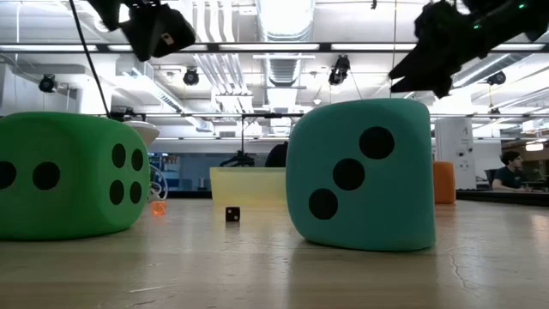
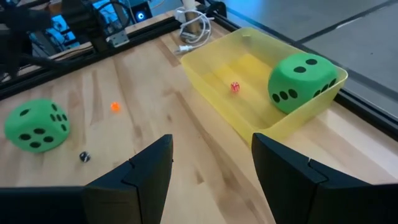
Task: Pick & Place Dice
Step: Put the green large die into the yellow bin
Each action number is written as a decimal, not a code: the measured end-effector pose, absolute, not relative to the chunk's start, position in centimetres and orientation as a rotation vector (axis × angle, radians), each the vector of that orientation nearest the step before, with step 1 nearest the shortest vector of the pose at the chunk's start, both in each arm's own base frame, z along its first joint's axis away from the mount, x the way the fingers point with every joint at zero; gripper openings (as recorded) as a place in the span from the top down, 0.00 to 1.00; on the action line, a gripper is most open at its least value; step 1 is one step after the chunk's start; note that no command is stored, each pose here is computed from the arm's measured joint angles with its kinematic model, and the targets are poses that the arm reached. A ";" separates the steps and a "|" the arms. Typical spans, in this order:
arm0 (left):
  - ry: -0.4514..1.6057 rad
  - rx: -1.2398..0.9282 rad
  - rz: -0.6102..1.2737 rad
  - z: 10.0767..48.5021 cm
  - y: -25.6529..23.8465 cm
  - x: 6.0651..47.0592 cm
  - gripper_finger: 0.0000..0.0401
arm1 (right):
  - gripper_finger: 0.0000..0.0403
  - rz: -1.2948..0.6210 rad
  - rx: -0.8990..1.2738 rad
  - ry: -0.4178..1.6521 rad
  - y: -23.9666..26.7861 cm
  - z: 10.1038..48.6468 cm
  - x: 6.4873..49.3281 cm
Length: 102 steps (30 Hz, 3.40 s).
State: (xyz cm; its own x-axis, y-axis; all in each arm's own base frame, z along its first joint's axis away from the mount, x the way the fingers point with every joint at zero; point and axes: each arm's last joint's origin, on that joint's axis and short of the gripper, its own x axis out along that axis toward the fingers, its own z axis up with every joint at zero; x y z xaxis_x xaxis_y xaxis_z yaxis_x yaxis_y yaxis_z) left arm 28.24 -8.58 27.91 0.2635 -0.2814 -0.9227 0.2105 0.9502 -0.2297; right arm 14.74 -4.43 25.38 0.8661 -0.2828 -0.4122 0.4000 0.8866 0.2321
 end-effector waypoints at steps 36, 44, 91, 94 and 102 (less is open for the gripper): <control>1.332 -0.206 -0.220 23.5 -8.9 28.4 0.50 | 0.47 -0.373 0.382 0.364 -3.2 23.9 10.9; 1.382 -0.243 -0.251 22.2 -8.8 28.6 0.39 | 0.47 -0.372 0.376 0.367 -3.2 23.8 10.9; 1.240 -0.296 -0.526 16.0 -7.6 27.7 0.73 | 0.47 -0.364 0.366 0.361 -3.2 23.9 11.0; 1.218 -0.247 -0.561 16.0 -7.6 27.7 0.74 | 0.47 -0.363 0.365 0.355 -3.2 24.0 11.0; 1.186 -0.209 -0.590 16.0 -7.6 27.9 0.76 | 0.47 -0.360 0.352 0.354 -3.2 24.0 11.0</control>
